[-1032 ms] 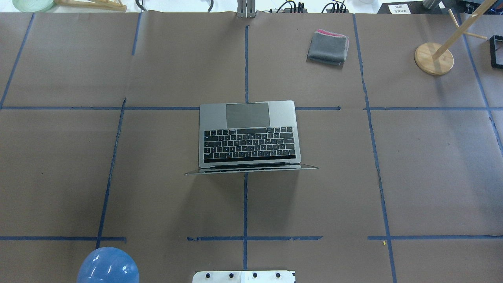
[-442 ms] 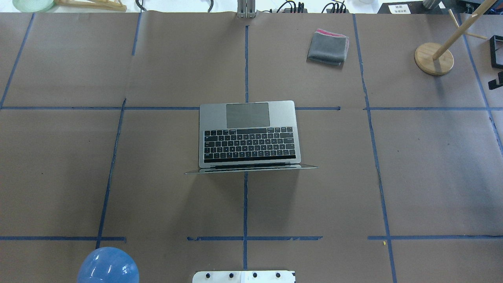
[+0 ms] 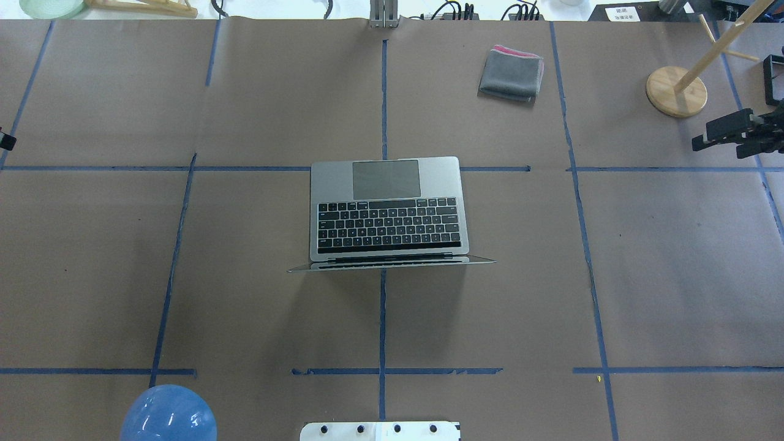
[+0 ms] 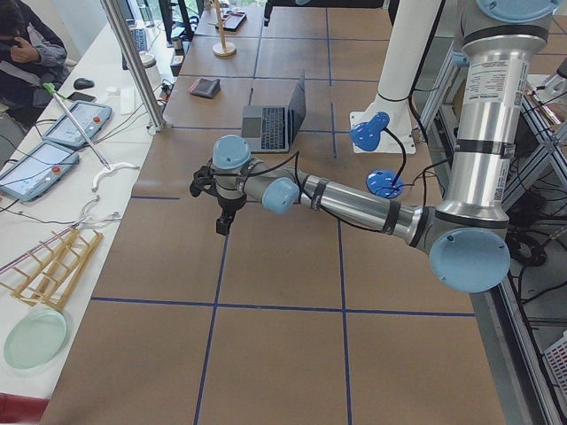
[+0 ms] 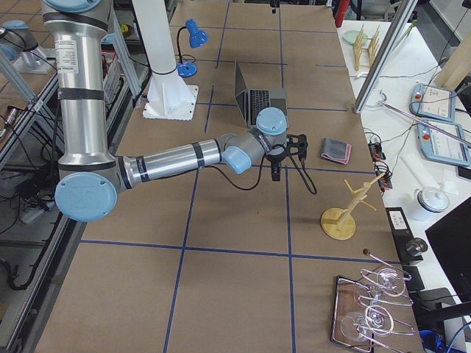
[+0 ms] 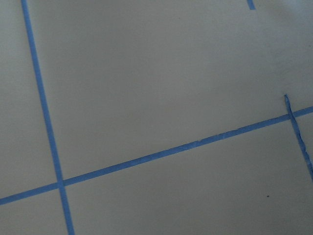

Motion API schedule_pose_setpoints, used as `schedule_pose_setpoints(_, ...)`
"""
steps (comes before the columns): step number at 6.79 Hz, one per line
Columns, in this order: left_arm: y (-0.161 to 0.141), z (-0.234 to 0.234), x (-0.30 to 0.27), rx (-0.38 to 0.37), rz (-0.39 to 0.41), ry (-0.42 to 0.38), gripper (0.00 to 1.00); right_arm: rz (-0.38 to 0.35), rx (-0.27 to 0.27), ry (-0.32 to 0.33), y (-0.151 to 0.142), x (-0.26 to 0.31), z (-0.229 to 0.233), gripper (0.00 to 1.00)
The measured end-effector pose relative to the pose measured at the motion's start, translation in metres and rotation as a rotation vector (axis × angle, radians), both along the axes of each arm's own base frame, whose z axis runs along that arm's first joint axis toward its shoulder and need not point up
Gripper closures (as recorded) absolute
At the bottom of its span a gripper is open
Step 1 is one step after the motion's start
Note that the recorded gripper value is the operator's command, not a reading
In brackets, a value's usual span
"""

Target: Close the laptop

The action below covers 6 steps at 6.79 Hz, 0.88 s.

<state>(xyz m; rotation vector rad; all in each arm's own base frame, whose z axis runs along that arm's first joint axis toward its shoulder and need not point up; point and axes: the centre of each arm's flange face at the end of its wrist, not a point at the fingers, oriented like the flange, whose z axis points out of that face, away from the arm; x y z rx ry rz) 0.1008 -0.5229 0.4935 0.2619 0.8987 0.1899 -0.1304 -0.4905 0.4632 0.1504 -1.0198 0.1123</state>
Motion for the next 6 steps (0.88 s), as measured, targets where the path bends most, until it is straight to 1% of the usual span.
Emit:
schedule_pose_setpoints(1,0.007,-0.009,0.026,-0.026,0.005,0.052,0.00,-0.016,-0.015,-0.028,0.016,-0.024,-0.023,0.00)
schedule_pose_setpoints(2,0.017,-0.022,0.051,-0.059,0.008,0.130,0.00,-0.022,-0.032,-0.064,0.036,-0.048,-0.051,0.00)
schedule_pose_setpoints(3,0.029,-0.037,0.074,-0.094,0.017,0.204,0.00,-0.019,-0.046,-0.093,0.055,-0.069,-0.077,0.00)
schedule_pose_setpoints(4,0.048,-0.059,0.103,-0.142,0.034,0.277,0.00,-0.021,-0.059,-0.120,0.076,-0.088,-0.101,0.00)
schedule_pose_setpoints(5,0.070,-0.085,0.129,-0.190,0.056,0.330,0.00,-0.024,-0.073,-0.144,0.096,-0.098,-0.119,0.02)
schedule_pose_setpoints(6,0.089,-0.109,0.149,-0.228,0.081,0.364,0.03,-0.024,-0.083,-0.157,0.116,-0.103,-0.131,0.11)
